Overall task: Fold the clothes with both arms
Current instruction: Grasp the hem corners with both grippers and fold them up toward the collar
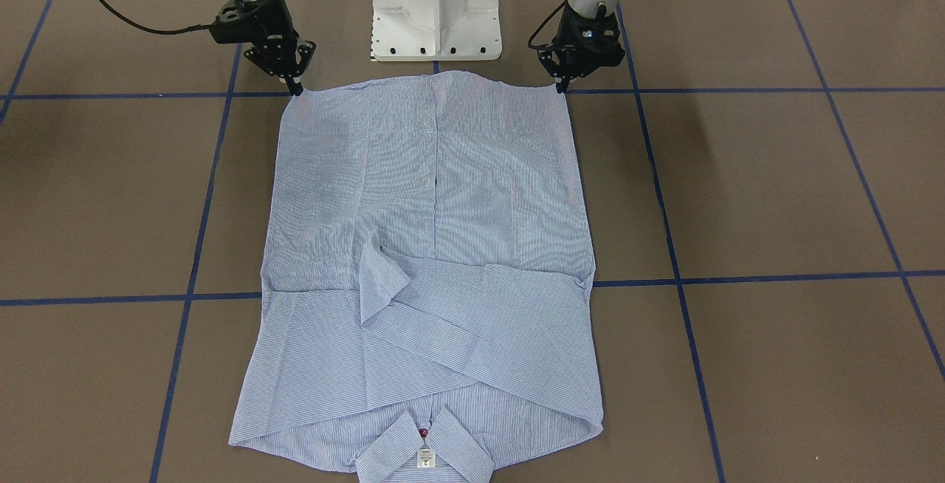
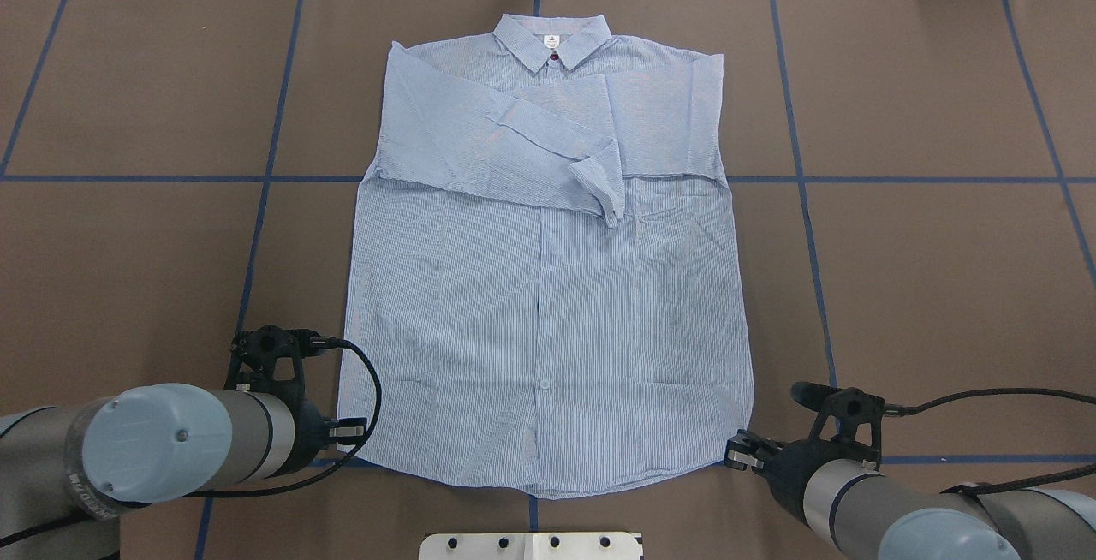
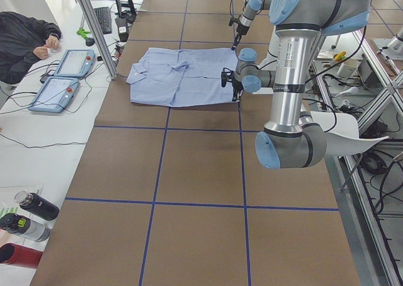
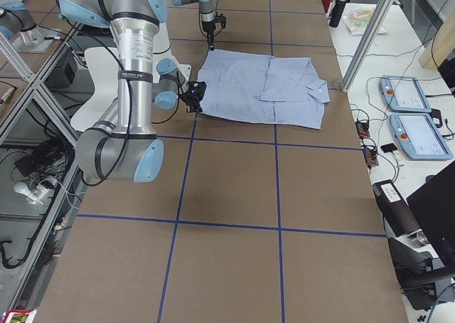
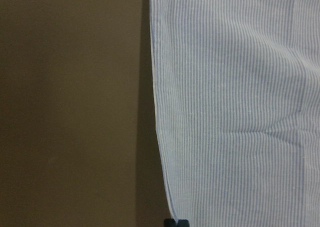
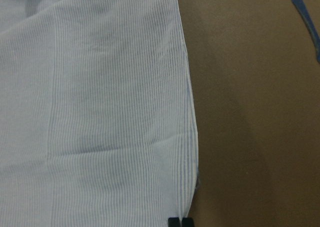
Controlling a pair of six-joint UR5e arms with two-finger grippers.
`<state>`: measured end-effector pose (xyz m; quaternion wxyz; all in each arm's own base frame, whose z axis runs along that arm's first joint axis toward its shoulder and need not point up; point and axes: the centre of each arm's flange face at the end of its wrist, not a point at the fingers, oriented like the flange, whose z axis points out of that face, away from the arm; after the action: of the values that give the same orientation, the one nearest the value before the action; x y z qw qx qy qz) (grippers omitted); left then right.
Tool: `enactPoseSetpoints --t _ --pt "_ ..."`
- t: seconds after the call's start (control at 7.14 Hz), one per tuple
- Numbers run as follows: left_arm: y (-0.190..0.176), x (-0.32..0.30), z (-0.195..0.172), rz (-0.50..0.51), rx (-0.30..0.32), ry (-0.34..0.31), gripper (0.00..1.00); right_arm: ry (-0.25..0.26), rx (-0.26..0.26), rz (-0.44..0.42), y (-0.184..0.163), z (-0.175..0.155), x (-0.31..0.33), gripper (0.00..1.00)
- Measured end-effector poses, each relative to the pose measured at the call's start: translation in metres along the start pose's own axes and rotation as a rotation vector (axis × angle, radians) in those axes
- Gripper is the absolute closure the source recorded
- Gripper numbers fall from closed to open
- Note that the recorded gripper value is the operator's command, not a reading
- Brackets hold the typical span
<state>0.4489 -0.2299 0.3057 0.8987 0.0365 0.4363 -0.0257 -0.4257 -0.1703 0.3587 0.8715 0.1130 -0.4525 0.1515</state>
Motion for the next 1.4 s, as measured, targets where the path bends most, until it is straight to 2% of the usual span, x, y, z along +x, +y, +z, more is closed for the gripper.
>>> enactPoseSetpoints --t 0.42,0.56,0.7,0.98,1.12,1.4 --pt "0.020 0.015 -0.130 0.005 -0.114 0.093 1.00 0.001 -0.135 0.041 -0.030 -0.130 -0.034 1.00" --pt "0.024 0.016 -0.151 0.004 -0.140 0.097 1.00 0.011 -0.161 0.061 -0.044 -0.157 -0.036 1.00" --pt "0.019 0.016 -0.152 -0.008 -0.142 0.081 1.00 0.021 -0.161 0.078 -0.057 -0.162 -0.037 1.00" --pt "-0.021 0.028 -0.126 -0.057 -0.082 0.035 1.00 0.034 -0.085 0.077 -0.094 -0.128 -0.055 1.00" --pt "-0.055 0.038 -0.109 -0.082 -0.032 0.012 1.00 0.038 -0.040 0.076 -0.127 -0.107 -0.070 1.00" --pt "-0.133 0.045 -0.106 -0.113 0.093 -0.022 1.00 0.043 0.015 0.094 -0.218 -0.092 -0.085 1.00"
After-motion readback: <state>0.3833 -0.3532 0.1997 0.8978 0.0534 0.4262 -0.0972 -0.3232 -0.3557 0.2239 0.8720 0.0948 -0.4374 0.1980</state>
